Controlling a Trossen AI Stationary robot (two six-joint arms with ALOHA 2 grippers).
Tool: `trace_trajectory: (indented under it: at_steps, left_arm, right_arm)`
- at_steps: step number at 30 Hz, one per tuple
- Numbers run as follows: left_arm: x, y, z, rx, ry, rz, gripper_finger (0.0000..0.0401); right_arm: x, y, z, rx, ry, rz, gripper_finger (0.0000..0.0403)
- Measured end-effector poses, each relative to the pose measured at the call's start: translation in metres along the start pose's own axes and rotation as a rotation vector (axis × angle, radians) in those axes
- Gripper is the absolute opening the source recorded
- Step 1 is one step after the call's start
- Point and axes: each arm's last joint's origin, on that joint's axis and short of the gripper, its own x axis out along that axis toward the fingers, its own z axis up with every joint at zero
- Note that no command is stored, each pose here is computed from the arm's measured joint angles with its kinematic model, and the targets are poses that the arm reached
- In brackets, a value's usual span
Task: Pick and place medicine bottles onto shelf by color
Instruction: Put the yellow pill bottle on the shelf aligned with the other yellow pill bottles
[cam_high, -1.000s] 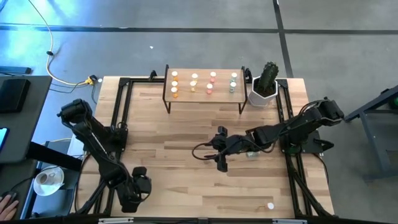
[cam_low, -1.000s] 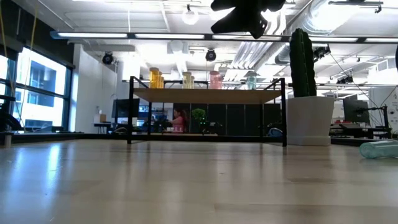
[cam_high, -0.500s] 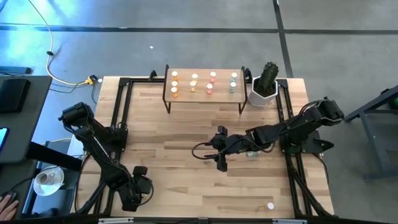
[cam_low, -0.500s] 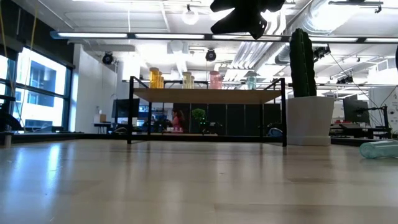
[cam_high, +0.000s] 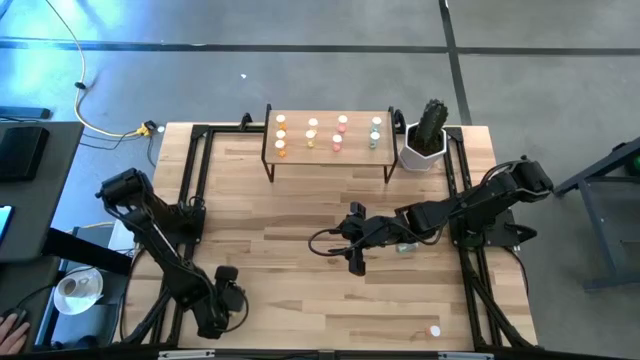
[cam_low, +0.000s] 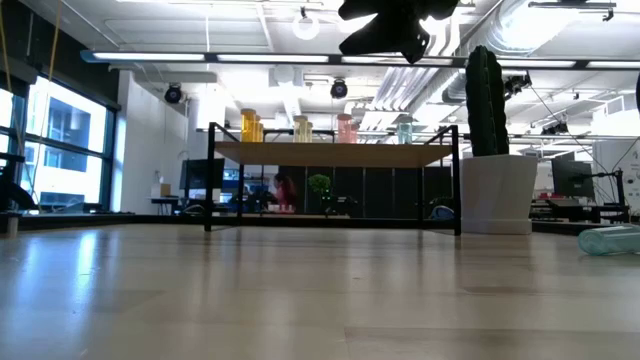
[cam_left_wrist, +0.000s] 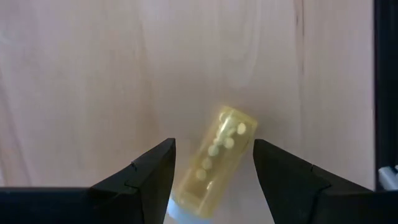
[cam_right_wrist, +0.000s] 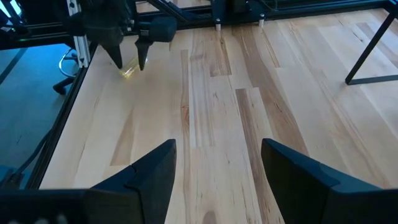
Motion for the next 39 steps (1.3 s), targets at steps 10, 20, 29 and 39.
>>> trace_trajectory:
  at_steps: [10,20,29,39]
  left_arm:
    - [0.012,-0.001,-0.001,0.002,0.031,0.028,0.0199]
    - [0.013,0.003,0.001,-0.035,0.025,0.048,0.0122]
    - [0.013,0.016,0.015,-0.209,0.051,0.019,0.0083]
    - [0.016,0.058,0.05,-0.479,0.136,-0.077,0.0089]
  right_arm:
    - [0.0,0.0,0.0,-0.001,0.002,-0.001,0.0227]
    - [0.0,-0.002,0.0,0.003,0.002,-0.006,0.0227]
    - [0.001,-0.006,0.001,-0.037,0.003,-0.012,0.0227]
    - [0.001,-0.006,0.001,-0.205,0.005,-0.009,0.0227]
